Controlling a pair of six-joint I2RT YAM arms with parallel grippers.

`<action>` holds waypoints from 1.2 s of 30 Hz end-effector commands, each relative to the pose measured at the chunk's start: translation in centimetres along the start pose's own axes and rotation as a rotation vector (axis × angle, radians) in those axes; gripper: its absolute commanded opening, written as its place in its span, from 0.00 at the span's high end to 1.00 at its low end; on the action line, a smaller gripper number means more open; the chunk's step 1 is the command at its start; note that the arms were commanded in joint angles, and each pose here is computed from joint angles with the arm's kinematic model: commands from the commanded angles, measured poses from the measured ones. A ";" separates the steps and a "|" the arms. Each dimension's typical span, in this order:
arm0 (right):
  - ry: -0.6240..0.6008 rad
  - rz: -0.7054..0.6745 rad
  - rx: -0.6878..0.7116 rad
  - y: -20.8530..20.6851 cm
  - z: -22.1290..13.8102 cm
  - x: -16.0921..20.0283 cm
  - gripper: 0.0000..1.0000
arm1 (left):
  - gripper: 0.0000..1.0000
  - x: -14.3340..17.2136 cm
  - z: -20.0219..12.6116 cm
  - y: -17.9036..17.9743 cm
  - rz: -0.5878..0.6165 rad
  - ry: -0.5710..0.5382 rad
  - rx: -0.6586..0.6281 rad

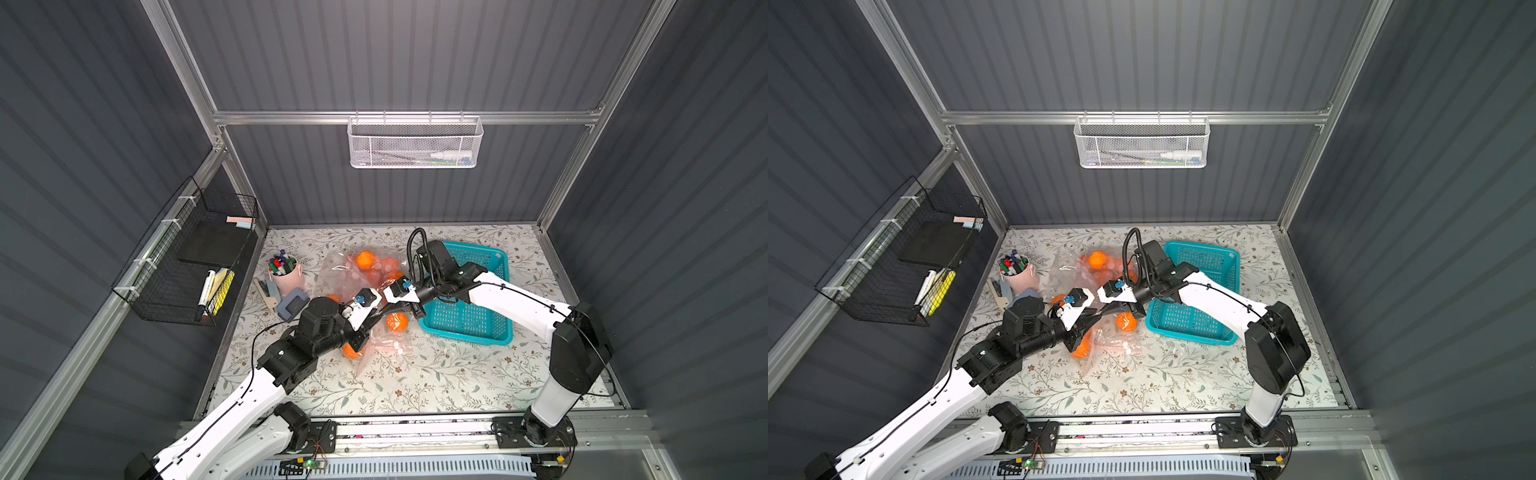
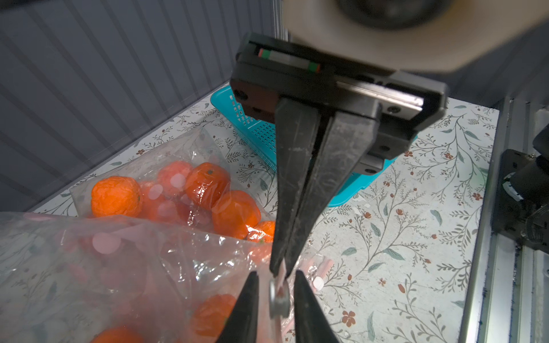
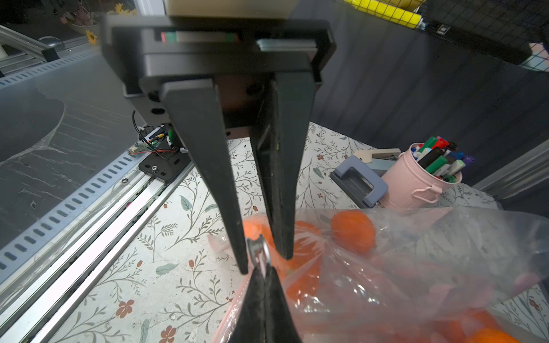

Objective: Open the zip-top bag and take out the orange
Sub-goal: Unzip the zipper on the zipper food storage bag.

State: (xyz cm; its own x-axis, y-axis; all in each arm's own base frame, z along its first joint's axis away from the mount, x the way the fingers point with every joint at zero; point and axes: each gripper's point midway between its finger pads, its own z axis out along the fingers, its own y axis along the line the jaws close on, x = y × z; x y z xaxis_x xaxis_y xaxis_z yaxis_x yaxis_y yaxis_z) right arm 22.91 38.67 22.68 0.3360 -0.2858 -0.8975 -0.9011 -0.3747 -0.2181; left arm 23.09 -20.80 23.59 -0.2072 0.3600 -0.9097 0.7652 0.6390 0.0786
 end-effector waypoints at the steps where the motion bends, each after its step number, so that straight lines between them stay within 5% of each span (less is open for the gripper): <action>1: -0.040 -0.044 -0.004 0.1 -0.8 -1.8 1.00 | 0.71 0.3 0.4 -0.5 -0.006 0.007 0.031; 16: -0.072 -0.036 0.038 -0.8 -1.5 -2.6 1.00 | 0.95 0.6 0.9 0.2 -0.043 0.030 -0.006; 25: -0.268 -0.025 0.219 -3.8 -7.5 -6.8 1.00 | 1.00 -0.8 -0.3 0.8 -0.117 0.126 -0.029; 29: -0.284 -0.022 0.275 -4.3 -9.3 -8.4 1.00 | 1.00 -3.5 -2.2 1.1 -0.127 0.067 -0.049; 36: -0.312 0.005 0.419 -5.7 -12.6 -11.1 1.00 | 0.99 -3.1 -2.6 1.2 -0.145 0.155 -0.051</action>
State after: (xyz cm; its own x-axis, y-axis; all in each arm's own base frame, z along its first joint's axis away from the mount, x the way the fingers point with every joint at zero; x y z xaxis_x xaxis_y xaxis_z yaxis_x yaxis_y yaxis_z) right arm 24.98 35.13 34.77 0.2333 -0.0275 -0.9720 -0.9648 -0.1314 -0.2279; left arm 24.25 -21.64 32.66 -0.2150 0.2495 -0.9442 0.7341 0.6789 0.0123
